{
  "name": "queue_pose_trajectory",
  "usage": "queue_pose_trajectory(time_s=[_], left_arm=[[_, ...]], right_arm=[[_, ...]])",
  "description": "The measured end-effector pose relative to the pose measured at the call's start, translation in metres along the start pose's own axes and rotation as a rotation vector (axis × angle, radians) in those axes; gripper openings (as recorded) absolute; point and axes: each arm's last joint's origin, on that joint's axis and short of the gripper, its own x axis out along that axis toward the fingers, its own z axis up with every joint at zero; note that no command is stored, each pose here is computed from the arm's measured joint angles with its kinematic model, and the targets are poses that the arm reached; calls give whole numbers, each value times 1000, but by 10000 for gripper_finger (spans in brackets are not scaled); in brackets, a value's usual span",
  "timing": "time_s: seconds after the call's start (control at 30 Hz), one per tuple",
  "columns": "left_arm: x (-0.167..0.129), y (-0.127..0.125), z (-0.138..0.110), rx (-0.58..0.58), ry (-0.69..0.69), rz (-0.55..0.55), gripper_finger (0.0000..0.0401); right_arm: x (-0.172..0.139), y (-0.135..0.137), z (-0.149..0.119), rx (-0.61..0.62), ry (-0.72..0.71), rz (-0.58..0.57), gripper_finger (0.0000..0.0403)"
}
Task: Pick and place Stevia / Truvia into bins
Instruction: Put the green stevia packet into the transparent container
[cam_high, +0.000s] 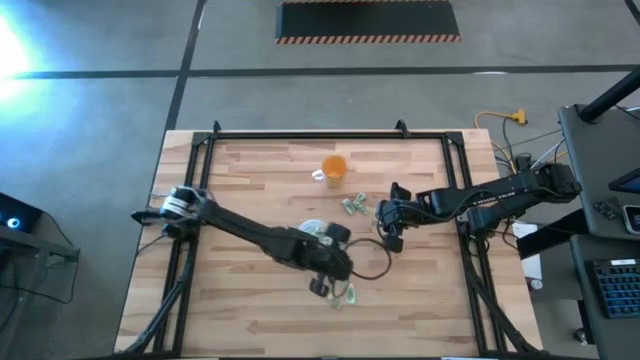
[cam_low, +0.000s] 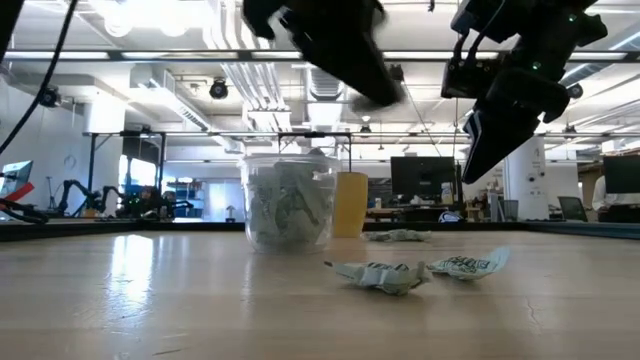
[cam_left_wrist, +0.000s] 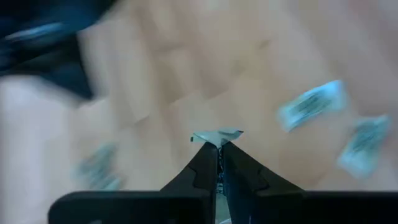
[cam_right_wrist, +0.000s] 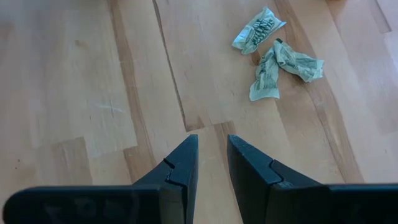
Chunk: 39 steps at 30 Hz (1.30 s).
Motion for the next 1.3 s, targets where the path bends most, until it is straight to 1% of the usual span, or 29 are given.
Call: queue_pose_trajectory(time_s=[0.1,0.17,0.27,0.37,0.4,0.47,0.53,0.67,0.77,0.83,0.9,1.0,1.1,1.2,1.3], left_arm=[[-27,11,-6,10,78,123,1],[-37,16,-15,5,145,168,1],[-44,20,-31,-9,200,175,0],[-45,23,-46,-20,219,182,0],[-44,24,-53,-17,245,177,0],[-40,26,-63,-27,253,181,0],[-36,26,-72,-35,264,169,0],[-31,26,-80,-60,221,115,8],[-30,26,-80,-46,213,105,36],[-30,26,-80,-46,211,107,61],[-29,26,-80,-47,207,108,89],[-33,28,-77,-55,183,113,125],[-39,26,-70,-77,141,104,153],[-42,17,-63,-71,93,46,168],[-45,5,-54,-58,20,-25,171]], right_arm=[[0,0,0,0,0,0,75],[1,0,-1,0,0,0,77],[2,1,-1,0,-8,5,80],[2,1,2,-2,-30,17,82],[2,2,3,-5,-46,23,83],[2,3,4,-16,-58,40,84],[1,6,7,-28,-82,90,86],[0,13,14,-58,-138,232,89],[-2,23,16,-102,-198,340,92],[-1,29,17,-144,-237,368,95],[1,32,16,-184,-237,352,98],[9,30,13,-188,-230,237,104],[19,26,10,-185,-216,121,109],[30,20,9,-211,-188,34,112],[41,13,9,-215,-161,-16,111]])
